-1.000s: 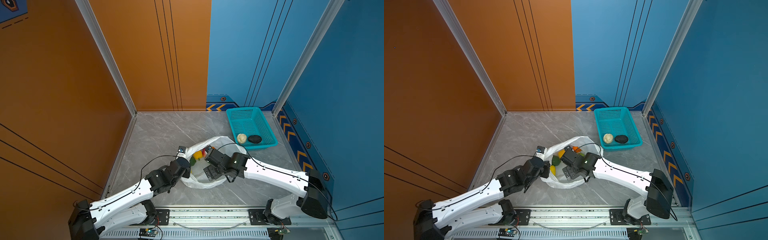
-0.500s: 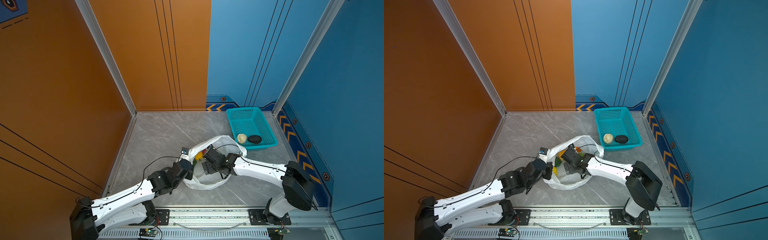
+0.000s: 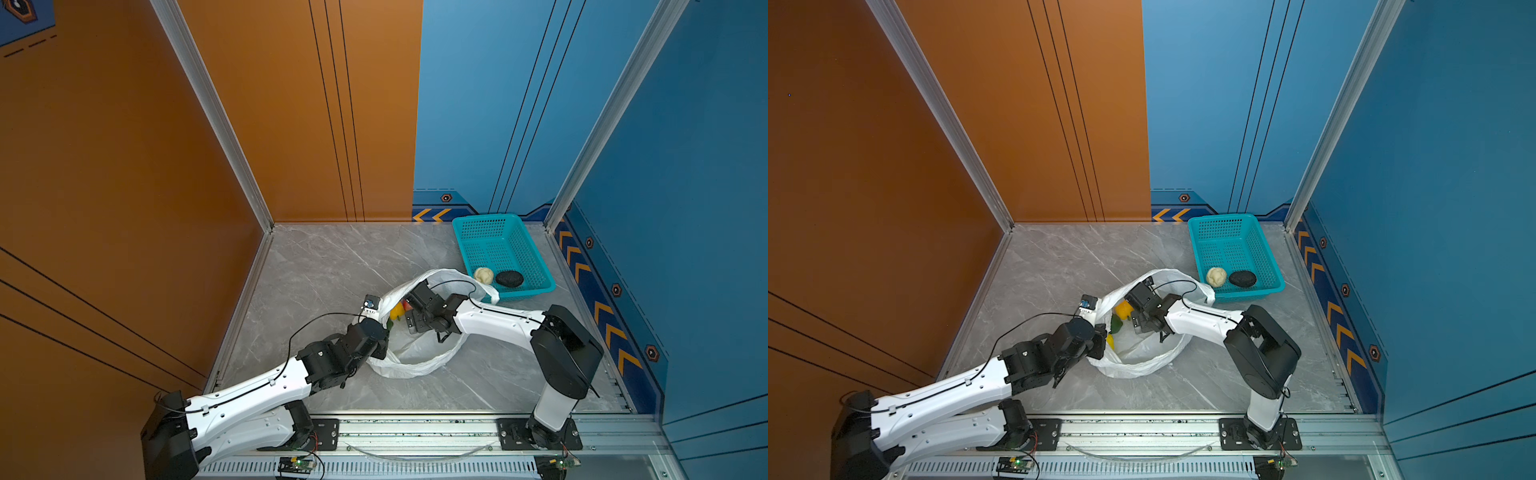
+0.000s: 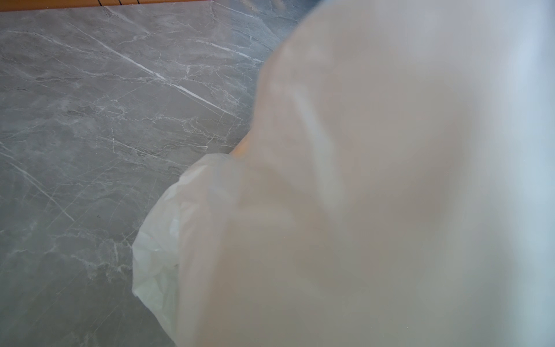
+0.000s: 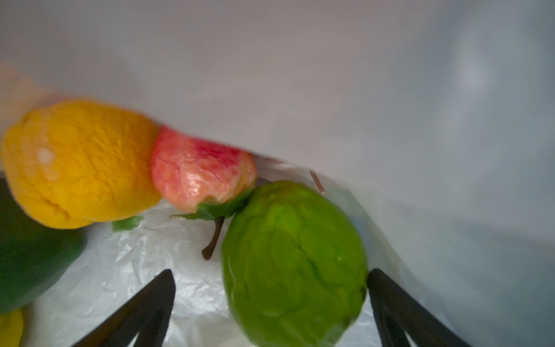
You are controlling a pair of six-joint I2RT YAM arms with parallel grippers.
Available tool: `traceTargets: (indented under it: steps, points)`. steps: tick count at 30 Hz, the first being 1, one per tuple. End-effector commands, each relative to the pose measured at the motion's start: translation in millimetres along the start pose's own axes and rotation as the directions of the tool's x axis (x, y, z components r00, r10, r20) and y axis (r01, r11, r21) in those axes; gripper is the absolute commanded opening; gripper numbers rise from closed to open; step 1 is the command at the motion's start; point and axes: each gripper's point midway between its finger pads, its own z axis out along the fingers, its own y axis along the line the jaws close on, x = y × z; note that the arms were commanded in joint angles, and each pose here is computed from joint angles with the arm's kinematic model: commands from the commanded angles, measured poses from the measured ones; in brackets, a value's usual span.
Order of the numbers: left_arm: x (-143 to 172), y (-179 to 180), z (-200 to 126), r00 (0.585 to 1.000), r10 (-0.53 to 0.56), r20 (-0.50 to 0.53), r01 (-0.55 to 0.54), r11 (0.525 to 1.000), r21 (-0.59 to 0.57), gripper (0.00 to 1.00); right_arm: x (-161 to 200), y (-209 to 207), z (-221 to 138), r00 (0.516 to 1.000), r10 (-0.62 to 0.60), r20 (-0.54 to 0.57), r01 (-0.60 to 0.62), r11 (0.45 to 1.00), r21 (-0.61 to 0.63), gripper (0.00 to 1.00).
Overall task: Untie the knot of the plastic bag and take out the fruit
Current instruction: Pick up the fruit from the plastic bag.
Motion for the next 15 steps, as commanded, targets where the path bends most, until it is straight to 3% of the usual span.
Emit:
traceTargets:
  steps: [1, 6, 11, 15]
  points:
    - [-2.0, -1.1, 0.4, 1.000, 0.007, 0.013, -0.007, 1.000, -0.002, 0.00, 1.8, 10.0, 9.9, 0.999, -0.003, -0.038, 0.001, 0.999, -0.049, 1.00]
    - [-1.1, -2.2, 2.4, 1.000, 0.006, 0.010, -0.006, 1.000, -0.001, 0.00, 0.7, 15.7, 13.6, 0.999, -0.008, -0.037, 0.006, 0.999, -0.048, 0.99]
    - [-1.4, -5.0, 3.4, 1.000, 0.007, 0.007, -0.007, 1.000, 0.008, 0.00, -10.4, 7.2, 17.4, 1.000, 0.023, -0.007, -0.023, 1.000, 0.004, 0.90]
    - [-2.2, -5.2, 3.6, 1.000, 0.008, 0.007, -0.008, 1.000, 0.008, 0.00, -11.4, 2.3, 22.4, 0.999, 0.044, -0.011, -0.044, 0.999, 0.017, 0.68]
